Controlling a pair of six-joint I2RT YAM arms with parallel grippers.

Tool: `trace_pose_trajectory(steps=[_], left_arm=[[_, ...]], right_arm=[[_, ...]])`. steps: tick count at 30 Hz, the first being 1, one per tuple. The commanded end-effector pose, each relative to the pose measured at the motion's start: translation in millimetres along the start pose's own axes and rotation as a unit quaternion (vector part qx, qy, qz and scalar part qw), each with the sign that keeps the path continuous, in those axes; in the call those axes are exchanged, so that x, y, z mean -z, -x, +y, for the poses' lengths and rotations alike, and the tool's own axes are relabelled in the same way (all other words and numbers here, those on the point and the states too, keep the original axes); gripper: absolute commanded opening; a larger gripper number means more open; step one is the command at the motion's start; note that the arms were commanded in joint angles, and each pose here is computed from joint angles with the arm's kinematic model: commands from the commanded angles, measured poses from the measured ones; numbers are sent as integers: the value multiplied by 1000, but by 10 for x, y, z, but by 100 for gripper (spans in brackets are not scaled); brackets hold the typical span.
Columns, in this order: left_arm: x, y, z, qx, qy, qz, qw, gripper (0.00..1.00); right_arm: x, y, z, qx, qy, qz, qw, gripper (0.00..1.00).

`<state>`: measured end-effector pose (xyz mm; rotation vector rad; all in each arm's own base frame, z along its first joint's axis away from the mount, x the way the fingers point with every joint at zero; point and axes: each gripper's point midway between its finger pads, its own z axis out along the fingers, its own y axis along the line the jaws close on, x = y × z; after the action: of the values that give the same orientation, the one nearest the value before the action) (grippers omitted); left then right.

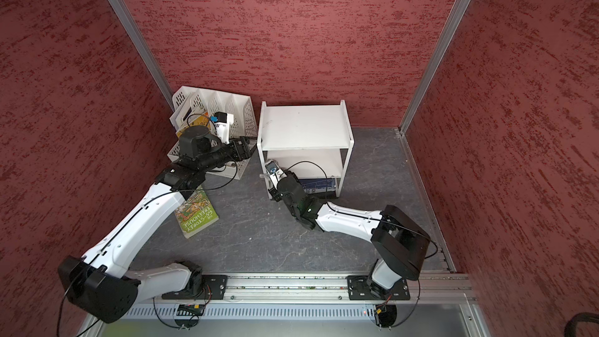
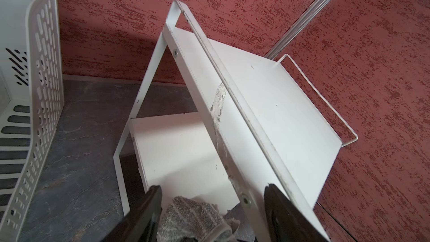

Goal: Wipe the bookshelf clean with a cloth
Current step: Hold the shelf at the center of the board, then wipe the dust from the shelf.

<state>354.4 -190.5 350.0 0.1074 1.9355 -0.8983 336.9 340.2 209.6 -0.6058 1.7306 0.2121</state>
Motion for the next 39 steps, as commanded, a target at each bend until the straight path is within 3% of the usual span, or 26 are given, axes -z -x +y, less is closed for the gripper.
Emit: trace_pose_trajectory(steps=[1, 8, 10, 13, 18, 23, 29, 39], left_arm=[[233, 222, -153, -26, -10, -37, 999, 74], [261, 351, -377, -23, -50, -45, 997, 77], [147, 330, -433, -26, -57, -31, 998, 73], [-40, 265, -406, -34, -46, -11, 998, 66], [-172, 236, -278, -53, 2, -10, 999, 64], [-239, 191, -316, -63, 0, 3, 998, 62], [-292, 136, -358, -74, -3, 12, 997, 53], [-291, 101, -300, -75, 8, 13, 997, 52]], right_arm=[[-22, -45, -205, -23, -14, 4, 1000, 0], [-167, -237, -291, -37, -11, 37, 999, 0], [-206, -286, -296, -37, -11, 43, 998, 0], [-265, -358, -278, -29, -10, 50, 998, 0], [-367, -475, -266, -5, -18, 62, 998, 0], [-502, -546, -235, 2, -20, 76, 997, 0], [-682, -656, -254, -15, -31, 90, 995, 0], [-903, -912, -453, -30, -63, 122, 990, 0]])
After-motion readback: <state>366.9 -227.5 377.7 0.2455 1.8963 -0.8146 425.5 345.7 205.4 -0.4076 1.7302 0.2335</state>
